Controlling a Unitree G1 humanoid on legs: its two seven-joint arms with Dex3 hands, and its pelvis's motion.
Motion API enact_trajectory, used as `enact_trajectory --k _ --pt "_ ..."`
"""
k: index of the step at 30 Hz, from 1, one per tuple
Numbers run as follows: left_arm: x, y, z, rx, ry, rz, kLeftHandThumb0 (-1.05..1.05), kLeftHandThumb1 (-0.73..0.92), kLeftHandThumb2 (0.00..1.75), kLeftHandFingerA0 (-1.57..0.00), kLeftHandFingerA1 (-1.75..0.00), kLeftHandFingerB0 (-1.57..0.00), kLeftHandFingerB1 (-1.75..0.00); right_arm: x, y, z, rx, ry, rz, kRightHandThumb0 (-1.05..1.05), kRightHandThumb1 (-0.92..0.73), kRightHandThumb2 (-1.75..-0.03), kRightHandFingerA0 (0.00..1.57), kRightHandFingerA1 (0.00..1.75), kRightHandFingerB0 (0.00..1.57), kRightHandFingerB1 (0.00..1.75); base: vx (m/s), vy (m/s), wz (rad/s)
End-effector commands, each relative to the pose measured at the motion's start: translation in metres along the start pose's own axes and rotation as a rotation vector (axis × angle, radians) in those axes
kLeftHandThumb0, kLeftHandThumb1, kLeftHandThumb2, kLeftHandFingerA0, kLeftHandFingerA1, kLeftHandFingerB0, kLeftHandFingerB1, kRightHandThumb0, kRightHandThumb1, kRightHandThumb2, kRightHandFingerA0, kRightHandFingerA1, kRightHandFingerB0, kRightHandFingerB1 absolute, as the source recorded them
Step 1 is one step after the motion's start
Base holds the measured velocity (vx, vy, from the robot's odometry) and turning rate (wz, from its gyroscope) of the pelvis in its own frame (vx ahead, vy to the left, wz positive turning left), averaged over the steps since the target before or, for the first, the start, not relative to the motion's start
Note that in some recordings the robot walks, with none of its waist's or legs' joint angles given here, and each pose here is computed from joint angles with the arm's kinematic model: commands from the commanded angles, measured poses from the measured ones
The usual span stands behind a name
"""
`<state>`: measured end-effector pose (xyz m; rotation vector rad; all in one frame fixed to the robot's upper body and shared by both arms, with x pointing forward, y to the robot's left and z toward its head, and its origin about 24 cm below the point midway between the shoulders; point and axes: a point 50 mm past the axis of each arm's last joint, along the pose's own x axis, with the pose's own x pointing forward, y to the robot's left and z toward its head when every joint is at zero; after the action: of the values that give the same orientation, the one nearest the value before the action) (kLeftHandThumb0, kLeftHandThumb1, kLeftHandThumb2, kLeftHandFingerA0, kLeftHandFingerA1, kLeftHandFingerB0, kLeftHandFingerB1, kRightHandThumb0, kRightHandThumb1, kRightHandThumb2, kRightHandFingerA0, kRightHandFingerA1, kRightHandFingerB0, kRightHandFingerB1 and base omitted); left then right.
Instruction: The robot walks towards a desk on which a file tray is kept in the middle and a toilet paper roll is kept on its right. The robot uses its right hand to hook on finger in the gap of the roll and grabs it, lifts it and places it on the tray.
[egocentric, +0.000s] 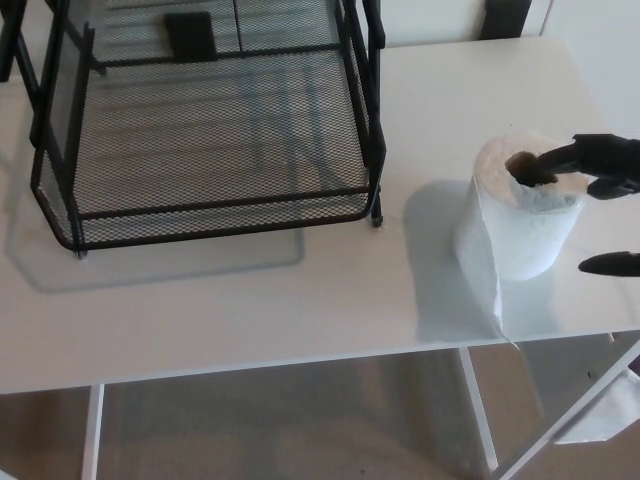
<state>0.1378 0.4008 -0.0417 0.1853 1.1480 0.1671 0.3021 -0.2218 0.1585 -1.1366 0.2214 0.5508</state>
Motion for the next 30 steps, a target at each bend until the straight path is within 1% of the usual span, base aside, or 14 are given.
enact_trajectory --k 1,3,4,5,10,14,15,18,20,22,25,27,28,30 --pt "-0.004 0.008 0.0 0.005 0.0 0.026 -1.05 0.74 1.22 -0.29 -0.79 -0.22 -0.71 0.003 0.0 0.002 -0.009 -0.021 -0.002 -0.52 -0.6 -0.59 0.15 0.4 0.11 0.27 0.0 0.0 0.0" --pt "-0.003 0.007 0.001 0.015 0.004 0.033 -1.04 0.74 1.23 -0.3 -0.81 -0.2 -0.7 0.004 0.0 0.003 -0.011 -0.019 -0.001 -0.53 -0.6 -0.6 0.14 0.41 0.1 0.26 0.0 0.0 0.0" --pt "-0.002 0.007 0.0 0.01 0.005 0.027 -1.01 0.92 0.72 -0.22 -0.88 -0.17 -0.75 0.005 0.0 0.003 -0.009 -0.023 0.0 -0.34 -0.47 -1.0 0.01 0.51 0.0 0.5 0.0 0.0 0.0" --pt "-0.002 0.007 0.0 -0.007 -0.001 0.03 -1.02 0.92 0.7 -0.27 -0.91 -0.23 -0.79 0.007 0.0 0.004 0.002 -0.014 0.0 -0.52 -0.6 -0.59 0.17 0.41 0.11 0.26 0.0 0.0 0.0" --pt "-0.002 0.005 -0.001 0.035 -0.005 0.019 -1.04 0.76 1.25 -0.28 -0.79 -0.19 -0.7 0.011 0.002 -0.003 0.004 0.037 0.015 -0.52 -0.61 -0.6 0.2 0.41 0.11 0.25 0.0 0.0 0.0" --pt "-0.003 0.006 -0.001 0.013 0.006 0.021 -1.05 0.75 1.24 -0.31 -0.82 -0.21 -0.72 0.015 0.002 -0.008 -0.019 0.085 0.025 -0.53 -0.62 -0.6 0.2 0.38 0.1 0.25 0.0 0.0 0.0" --pt "-0.002 0.005 -0.001 0.016 -0.003 0.016 -1.02 0.92 0.73 -0.22 -0.88 -0.19 -0.76 0.017 0.003 -0.008 -0.025 0.094 0.029 -0.54 -0.62 -0.6 0.24 0.39 0.11 0.25 0.0 0.0 0.0" --pt "-0.002 0.005 -0.001 0.036 -0.019 0.009 -0.54 0.49 1.16 -0.06 -0.63 -0.01 -0.58 0.019 0.006 -0.009 -0.05 0.105 0.037 -0.53 -0.61 -0.61 0.28 0.41 0.11 0.25 0.0 0.0 0.0" --pt "-0.002 0.005 -0.001 0.03 -0.012 0.011 -1.05 0.74 1.24 -0.31 -0.82 -0.22 -0.72 0.02 0.008 -0.01 -0.066 0.119 0.05 -0.54 -0.63 -0.58 0.32 0.41 0.09 0.28 0.0 0.0 0.0" --pt "-0.003 0.005 -0.001 0.046 -0.003 0.011 -1.02 0.92 0.72 -0.21 -0.83 -0.18 -0.71 0.022 0.011 -0.011 -0.106 0.129 0.055 -0.61 -0.51 -0.82 0.39 0.55 0.05 0.34 0.0 0.0 0.0" --pt "-0.003 0.005 -0.001 0.051 -0.015 -0.001 -1.0 0.92 0.75 -0.18 -0.84 -0.16 -0.72 0.027 0.015 -0.011 -0.171 0.136 0.06 -0.62 -0.51 -0.83 0.44 0.57 0.05 0.34 0.0 0.0 0.0" --pt "-0.002 0.004 0.0 0.059 -0.017 -0.003 -0.52 0.47 1.15 -0.06 -0.62 -0.02 -0.58 0.029 0.019 -0.011 -0.204 0.136 0.059 -0.62 -0.52 -0.83 0.48 0.59 0.06 0.35 0.0 0.0 0.0" --pt "-0.001 0.003 -0.001 0.048 -0.012 0.003 -1.04 0.92 0.74 -0.2 -0.83 -0.19 -0.72 0.031 0.02 -0.011 -0.217 0.138 0.066 -0.62 -0.52 -0.84 0.47 0.59 0.05 0.34 0.0 0.0 0.0" --pt "0.0 0.003 -0.001 0.052 -0.005 0.007 -1.05 0.92 0.71 -0.19 -0.85 -0.18 -0.73 0.033 0.022 -0.007 -0.239 0.131 0.07 -0.63 -0.52 -0.84 0.47 0.6 0.05 0.36 0.0 0.0 0.0"
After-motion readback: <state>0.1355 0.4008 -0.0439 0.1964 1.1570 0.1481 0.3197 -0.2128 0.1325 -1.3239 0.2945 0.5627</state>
